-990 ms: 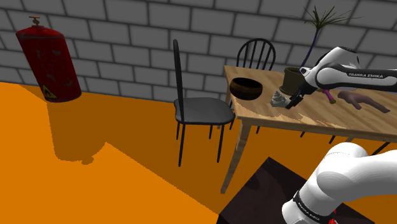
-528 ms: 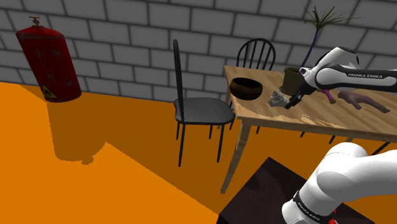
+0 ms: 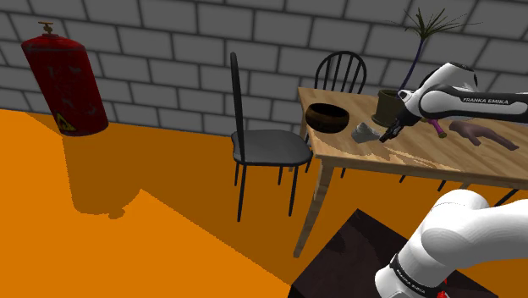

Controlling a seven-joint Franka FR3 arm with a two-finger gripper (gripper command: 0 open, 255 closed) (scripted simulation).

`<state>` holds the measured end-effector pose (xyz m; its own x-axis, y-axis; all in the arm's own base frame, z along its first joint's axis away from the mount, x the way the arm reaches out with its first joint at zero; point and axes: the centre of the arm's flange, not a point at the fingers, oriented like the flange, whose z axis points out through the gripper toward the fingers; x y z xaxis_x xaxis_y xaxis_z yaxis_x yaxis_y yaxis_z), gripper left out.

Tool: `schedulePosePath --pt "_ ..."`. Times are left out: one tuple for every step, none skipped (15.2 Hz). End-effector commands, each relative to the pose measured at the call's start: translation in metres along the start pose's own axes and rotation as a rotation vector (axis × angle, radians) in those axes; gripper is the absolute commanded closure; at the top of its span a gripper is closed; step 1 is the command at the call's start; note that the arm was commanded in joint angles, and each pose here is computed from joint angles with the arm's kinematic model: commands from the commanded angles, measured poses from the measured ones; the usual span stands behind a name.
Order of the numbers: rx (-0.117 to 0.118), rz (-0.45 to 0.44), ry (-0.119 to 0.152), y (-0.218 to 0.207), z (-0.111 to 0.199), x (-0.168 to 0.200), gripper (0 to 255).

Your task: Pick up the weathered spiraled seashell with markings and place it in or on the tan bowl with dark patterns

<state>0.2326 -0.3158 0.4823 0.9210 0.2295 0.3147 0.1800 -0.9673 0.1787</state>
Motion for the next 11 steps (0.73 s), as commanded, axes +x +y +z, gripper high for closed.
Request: schedulePosePath --pt "0.0 0.0 0.0 0.0 0.0 0.0 255" --pt "0.0 0.0 0.0 0.0 0.0 0.0 0" --pt "-0.02 0.0 -0.005 -0.007 -0.006 0.012 0" --pt "-0.039 0.0 -0.01 -0.015 -0.012 0.024 0" --pt "-0.059 0.0 -0.015 -0.022 -0.017 0.035 0" --pt "-0.079 0.0 -0.019 -0.03 -0.022 0.047 0" --pt "-0.099 -0.001 -0.024 -0.037 -0.027 0.059 0" --pt "-0.118 -0.001 -0.029 -0.045 -0.032 0.071 0" --pt "-0.138 -0.001 -0.034 -0.053 -0.037 0.083 0" --pt "-0.158 -0.001 -0.039 -0.061 -0.041 0.095 0" --pt "-0.178 -0.001 -0.044 -0.069 -0.046 0.107 0"
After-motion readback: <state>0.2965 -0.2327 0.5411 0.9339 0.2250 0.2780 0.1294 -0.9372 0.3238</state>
